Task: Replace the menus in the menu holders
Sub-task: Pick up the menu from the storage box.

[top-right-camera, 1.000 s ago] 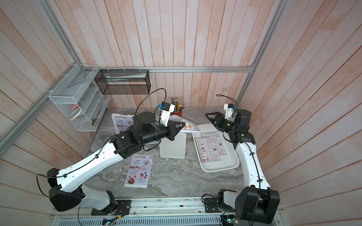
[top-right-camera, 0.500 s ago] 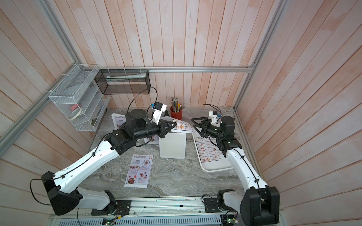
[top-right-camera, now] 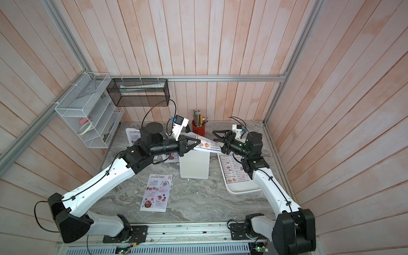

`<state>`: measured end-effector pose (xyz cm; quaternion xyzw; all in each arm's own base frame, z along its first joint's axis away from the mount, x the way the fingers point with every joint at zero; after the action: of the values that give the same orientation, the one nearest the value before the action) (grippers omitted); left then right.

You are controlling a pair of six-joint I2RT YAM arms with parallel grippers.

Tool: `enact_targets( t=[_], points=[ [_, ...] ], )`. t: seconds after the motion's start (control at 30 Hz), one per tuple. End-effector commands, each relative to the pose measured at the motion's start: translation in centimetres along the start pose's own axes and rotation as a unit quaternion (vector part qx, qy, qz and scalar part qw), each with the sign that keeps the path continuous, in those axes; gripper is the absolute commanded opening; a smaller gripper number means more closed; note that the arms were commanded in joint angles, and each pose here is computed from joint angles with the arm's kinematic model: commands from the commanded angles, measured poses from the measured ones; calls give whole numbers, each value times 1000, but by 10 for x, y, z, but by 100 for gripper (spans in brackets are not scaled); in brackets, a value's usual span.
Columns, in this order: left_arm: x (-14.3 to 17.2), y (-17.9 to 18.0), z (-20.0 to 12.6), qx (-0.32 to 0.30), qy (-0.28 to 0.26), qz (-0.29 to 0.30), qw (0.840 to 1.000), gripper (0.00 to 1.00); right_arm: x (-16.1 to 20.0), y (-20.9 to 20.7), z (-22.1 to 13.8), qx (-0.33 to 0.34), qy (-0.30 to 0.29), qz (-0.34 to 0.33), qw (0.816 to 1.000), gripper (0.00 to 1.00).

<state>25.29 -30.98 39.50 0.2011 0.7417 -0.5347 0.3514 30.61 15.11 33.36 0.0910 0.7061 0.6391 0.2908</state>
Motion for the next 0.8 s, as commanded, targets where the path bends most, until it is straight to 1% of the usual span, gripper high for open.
enact_targets(
  t=[0.0,0.1,0.17,0.27,0.33,0.43,0.57,0.67,0.77],
  points=[
    [1,-1,-1,24,2,-5,1000,0,2,17,0,-44,8,-11,999,67],
    [3,-1,-1,31,5,-14,999,0,2,19,0,-50,12,-15,999,67],
    [2,0,-1,29,2,-16,999,0,2,16,-2,-41,11,-19,999,67],
    [-4,1,-4,27,-6,-15,1000,0,-8,1,-14,6,-12,-31,999,67],
    [-7,0,-4,35,-8,-12,999,0,-11,-9,-19,35,-15,-41,998,68],
    [-9,-1,-2,53,-6,-3,999,0,-4,-12,-17,27,7,-43,999,68],
    [-8,8,8,74,10,-5,997,0,3,-9,-19,22,13,-43,999,70],
    [-12,16,13,77,10,-12,997,0,6,-11,-20,19,19,-40,999,70],
    [-19,22,16,75,5,-14,997,0,9,-26,-23,30,24,-27,999,70]
  ],
)
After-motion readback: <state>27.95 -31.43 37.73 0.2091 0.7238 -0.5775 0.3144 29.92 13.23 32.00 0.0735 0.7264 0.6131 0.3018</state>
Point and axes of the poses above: each gripper's point midway between its finger pads, its own z axis out along the fingers, its own y axis along the line the jaws close on, x = y × z, the point moved 5 cm from there along -z, back along the fingers, and after that the axes turned 11 degrees about -z, right-handed, at the moved point
